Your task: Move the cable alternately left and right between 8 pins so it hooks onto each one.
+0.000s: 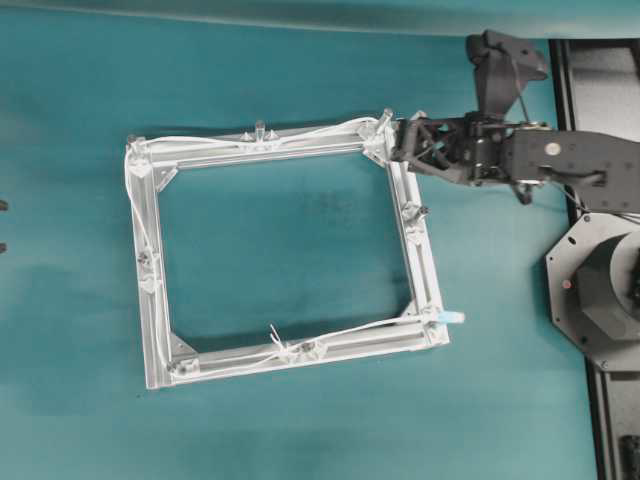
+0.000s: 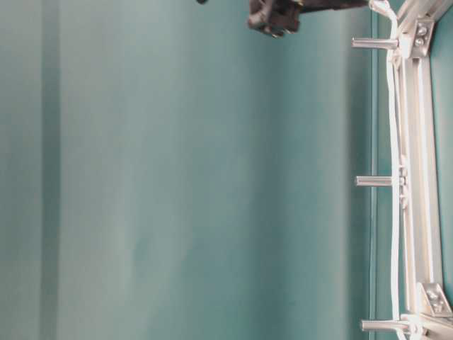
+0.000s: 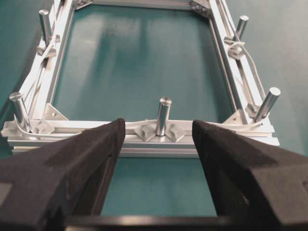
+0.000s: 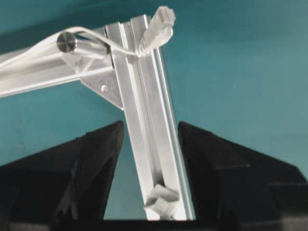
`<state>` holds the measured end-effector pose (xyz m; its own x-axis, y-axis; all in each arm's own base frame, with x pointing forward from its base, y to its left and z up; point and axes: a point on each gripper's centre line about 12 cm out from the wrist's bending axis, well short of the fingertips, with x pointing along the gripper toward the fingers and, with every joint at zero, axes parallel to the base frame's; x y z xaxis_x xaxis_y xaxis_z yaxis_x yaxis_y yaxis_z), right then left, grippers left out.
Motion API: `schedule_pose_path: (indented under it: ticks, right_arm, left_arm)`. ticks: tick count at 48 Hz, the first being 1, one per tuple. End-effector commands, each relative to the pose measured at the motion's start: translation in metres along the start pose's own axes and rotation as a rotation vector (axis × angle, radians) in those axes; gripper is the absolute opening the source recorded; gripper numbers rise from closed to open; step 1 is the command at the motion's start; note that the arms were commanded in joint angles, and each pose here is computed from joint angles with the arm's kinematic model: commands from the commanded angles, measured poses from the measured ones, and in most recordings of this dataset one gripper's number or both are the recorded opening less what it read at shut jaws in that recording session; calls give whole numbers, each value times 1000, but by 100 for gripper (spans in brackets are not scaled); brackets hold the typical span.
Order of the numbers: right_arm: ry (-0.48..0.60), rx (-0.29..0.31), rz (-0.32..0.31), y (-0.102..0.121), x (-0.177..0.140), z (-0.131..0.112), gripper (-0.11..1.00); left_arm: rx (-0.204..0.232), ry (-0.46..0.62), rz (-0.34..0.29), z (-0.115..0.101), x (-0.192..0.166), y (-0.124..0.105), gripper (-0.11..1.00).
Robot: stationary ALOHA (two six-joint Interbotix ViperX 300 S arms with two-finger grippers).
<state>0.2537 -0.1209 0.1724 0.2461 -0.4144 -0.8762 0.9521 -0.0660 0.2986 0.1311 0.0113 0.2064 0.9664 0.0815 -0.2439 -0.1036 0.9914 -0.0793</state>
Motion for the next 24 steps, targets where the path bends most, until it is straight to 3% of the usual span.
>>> schedule_pose_path:
  ticks: [1, 7, 14, 20, 24]
  right_arm:
    - [-20, -2, 45, 2, -16, 7, 54]
    - [-33, -54, 80, -1, -27, 10, 54]
    - [-57, -154, 142, 0, -43, 15, 54]
    - [-79, -201, 234, 5, -58, 20, 54]
    - [-68, -196, 310, 8, -63, 18, 54]
  left_arm:
    - [4, -6, -2, 3, 0, -1, 70]
    - [4, -6, -2, 3, 0, -1, 70]
    - [4, -7, -2, 4, 0, -1, 70]
    - [2, -6, -2, 3, 0, -1, 70]
    - [4, -6, -2, 3, 0, -1, 70]
